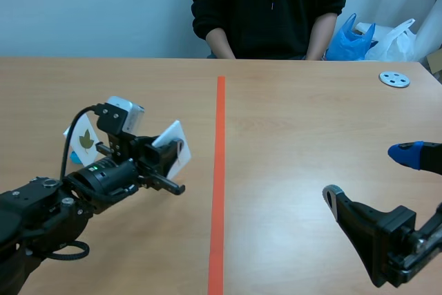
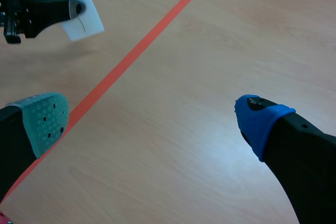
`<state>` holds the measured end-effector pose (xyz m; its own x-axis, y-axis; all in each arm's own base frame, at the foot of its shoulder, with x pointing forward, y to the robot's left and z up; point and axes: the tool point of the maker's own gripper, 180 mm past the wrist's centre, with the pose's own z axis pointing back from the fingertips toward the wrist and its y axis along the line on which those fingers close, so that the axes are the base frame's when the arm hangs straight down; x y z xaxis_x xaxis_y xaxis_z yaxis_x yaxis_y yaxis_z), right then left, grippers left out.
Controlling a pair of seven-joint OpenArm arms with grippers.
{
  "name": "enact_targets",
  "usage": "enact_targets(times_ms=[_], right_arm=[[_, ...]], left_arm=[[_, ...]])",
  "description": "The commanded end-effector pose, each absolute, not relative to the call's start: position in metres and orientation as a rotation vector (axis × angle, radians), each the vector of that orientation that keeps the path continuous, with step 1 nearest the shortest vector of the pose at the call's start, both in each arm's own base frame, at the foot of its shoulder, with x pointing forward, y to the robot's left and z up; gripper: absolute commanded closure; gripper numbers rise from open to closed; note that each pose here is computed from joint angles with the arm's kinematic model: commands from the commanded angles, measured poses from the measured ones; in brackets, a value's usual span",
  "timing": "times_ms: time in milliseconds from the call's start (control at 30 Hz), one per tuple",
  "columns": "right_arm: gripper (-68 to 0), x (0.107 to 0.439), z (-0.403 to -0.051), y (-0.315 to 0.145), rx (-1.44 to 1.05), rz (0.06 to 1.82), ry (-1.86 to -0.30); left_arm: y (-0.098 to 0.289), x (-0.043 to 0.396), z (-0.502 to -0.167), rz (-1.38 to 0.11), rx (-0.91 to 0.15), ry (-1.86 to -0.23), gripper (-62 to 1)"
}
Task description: Sort the leaf by its shape. The table is split by an orange tape line. A compound leaf with several leaflets goes to the left side, a simple leaf with one blade goes to the right side. Return to the home posture when a red brick is placed on the table.
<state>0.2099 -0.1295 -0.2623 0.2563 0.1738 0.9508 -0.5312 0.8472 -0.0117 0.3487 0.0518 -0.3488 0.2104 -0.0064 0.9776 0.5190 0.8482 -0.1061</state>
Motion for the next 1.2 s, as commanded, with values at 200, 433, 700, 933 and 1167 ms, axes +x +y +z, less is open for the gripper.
enact_targets(times_ms=[200,433,700,933,1167], right_arm=[[-67.9,0.216,-0.250,-0.129,0.343,0.501,-1.268],[-67.9,0.216,-0.250,-0.129,0.343,0.500,-1.269],[-67.9,0.216,-0.250,-0.129,0.343,0.500,-1.269],[-67.9,0.216,-0.250,-0.129,0.344,0.499,-1.270],[-67.9,0.216,-0.249,-0.129,0.349,0.494,-1.273]], left_arm=[[0.109,0.364,-0.345,-0.216,-0.293,-1.374,-5.1],[0.135,0.369,-0.348,-0.158,-0.205,-1.368,-5.1],[0.156,0.369,-0.356,-0.112,-0.127,-1.354,-5.1],[0.162,0.364,-0.368,-0.102,-0.114,-1.322,-6.0],[0.162,0.364,-0.367,-0.102,-0.114,-1.325,-16.1]])
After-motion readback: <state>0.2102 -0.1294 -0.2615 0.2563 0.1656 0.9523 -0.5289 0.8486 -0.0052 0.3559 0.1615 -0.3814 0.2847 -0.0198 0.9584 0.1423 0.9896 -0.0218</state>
